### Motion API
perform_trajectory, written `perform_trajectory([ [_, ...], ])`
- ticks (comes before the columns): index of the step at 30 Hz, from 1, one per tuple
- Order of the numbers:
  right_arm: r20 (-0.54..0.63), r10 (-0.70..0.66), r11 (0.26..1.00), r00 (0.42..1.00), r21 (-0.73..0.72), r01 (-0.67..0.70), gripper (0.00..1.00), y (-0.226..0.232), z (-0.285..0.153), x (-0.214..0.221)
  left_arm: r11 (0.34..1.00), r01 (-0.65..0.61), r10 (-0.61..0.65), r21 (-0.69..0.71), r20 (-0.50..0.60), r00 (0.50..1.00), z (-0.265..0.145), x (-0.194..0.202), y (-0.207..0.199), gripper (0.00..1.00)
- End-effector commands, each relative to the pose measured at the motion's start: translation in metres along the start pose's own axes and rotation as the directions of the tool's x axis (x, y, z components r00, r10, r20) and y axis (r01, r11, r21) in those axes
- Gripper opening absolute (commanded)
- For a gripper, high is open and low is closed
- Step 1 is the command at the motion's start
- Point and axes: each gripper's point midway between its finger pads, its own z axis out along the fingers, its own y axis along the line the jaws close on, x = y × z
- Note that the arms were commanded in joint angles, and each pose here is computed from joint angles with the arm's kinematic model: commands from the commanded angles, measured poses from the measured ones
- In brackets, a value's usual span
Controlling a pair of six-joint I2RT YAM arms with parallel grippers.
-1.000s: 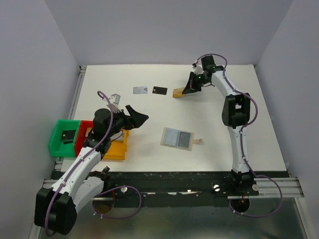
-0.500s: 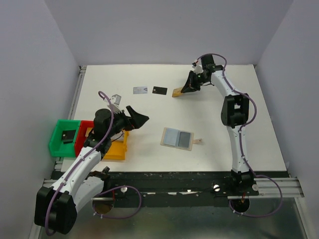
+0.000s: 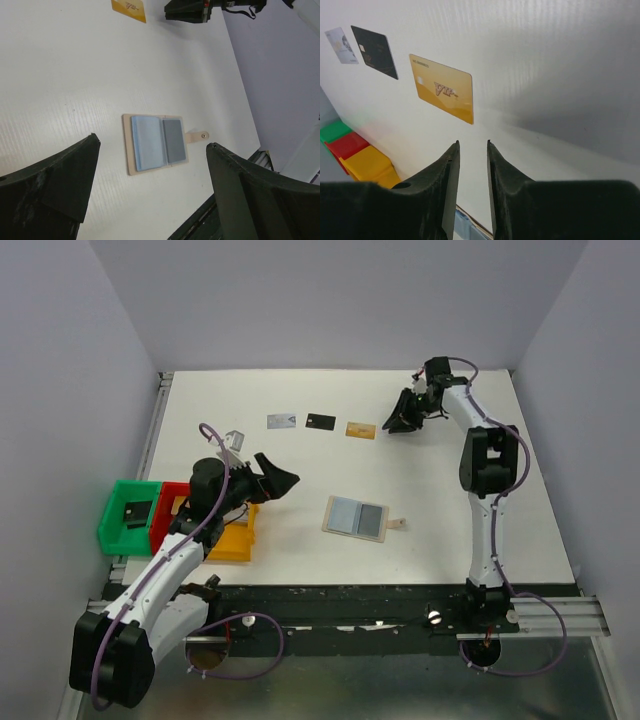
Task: Take the credit cards out of the card holder
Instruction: Place the credit card at the center of the board, then remove the credit card from the card holder.
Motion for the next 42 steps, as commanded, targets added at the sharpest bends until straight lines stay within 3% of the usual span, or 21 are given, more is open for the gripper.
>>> perform_trajectory([
  [1, 0.214, -0.136, 0.989, 0.967, 0.079, 0.122, 0.36, 0.038, -0.075, -0.026, 0.993, 0.008, -0.005, -0.119, 0.025, 1.000, -0.003, -0.003, 0.022, 0.99],
  [4, 0.301, -0.264, 0.946, 0.916, 0.267, 0.185, 0.37, 0.040, -0.106, -0.009, 0.972, -0.003, 0.009, -0.236, 0.023, 1.000, -0.006, -0.004, 0.042, 0.99],
  [7, 0.410, -0.457, 0.826, 0.789, 0.525, 0.206, 0.38, 0.052, -0.151, 0.015, 0.938, -0.043, 0.047, -0.343, 0.003, 0.999, -0.010, -0.005, 0.056, 0.99],
  [9, 0.447, -0.528, 0.793, 0.722, 0.565, 0.230, 0.40, 0.058, -0.157, 0.045, 0.921, -0.077, 0.084, -0.383, 0.004, 0.996, -0.013, -0.009, 0.057, 0.99],
  [10, 0.496, -0.521, 0.815, 0.694, 0.529, 0.234, 0.45, 0.068, -0.161, 0.057, 0.908, -0.095, 0.107, -0.407, 0.006, 0.994, -0.015, -0.011, 0.058, 0.99],
  [12, 0.565, -0.407, 0.896, 0.718, 0.402, 0.191, 0.73, 0.066, -0.157, 0.086, 0.902, -0.126, 0.137, -0.413, -0.002, 0.991, -0.015, -0.013, 0.053, 0.99],
  [15, 0.509, -0.343, 0.930, 0.789, 0.303, 0.209, 0.84, 0.056, -0.146, 0.129, 0.915, -0.078, 0.090, -0.396, 0.012, 0.996, -0.011, -0.011, 0.049, 0.99],
  [21, 0.455, -0.292, 0.941, 0.841, 0.296, 0.167, 1.00, 0.014, -0.139, 0.185, 0.949, 0.100, -0.091, -0.300, 0.043, 0.995, 0.007, 0.002, 0.035, 0.99],
  [27, 0.333, -0.221, 0.945, 0.917, 0.306, 0.117, 0.95, -0.030, -0.110, 0.233, 0.953, -0.013, -0.013, -0.302, -0.086, 0.996, 0.027, 0.022, 0.010, 0.99],
  [36, 0.247, -0.165, 0.972, 0.955, 0.205, 0.115, 0.69, -0.032, -0.085, 0.261, 0.965, -0.115, 0.050, -0.236, -0.265, 0.963, 0.053, 0.062, -0.010, 0.96],
  [42, 0.202, -0.147, 0.976, 0.968, 0.190, 0.109, 0.52, -0.035, -0.074, 0.268, 0.969, -0.180, 0.117, -0.170, -0.327, 0.938, 0.060, 0.079, -0.016, 0.86],
])
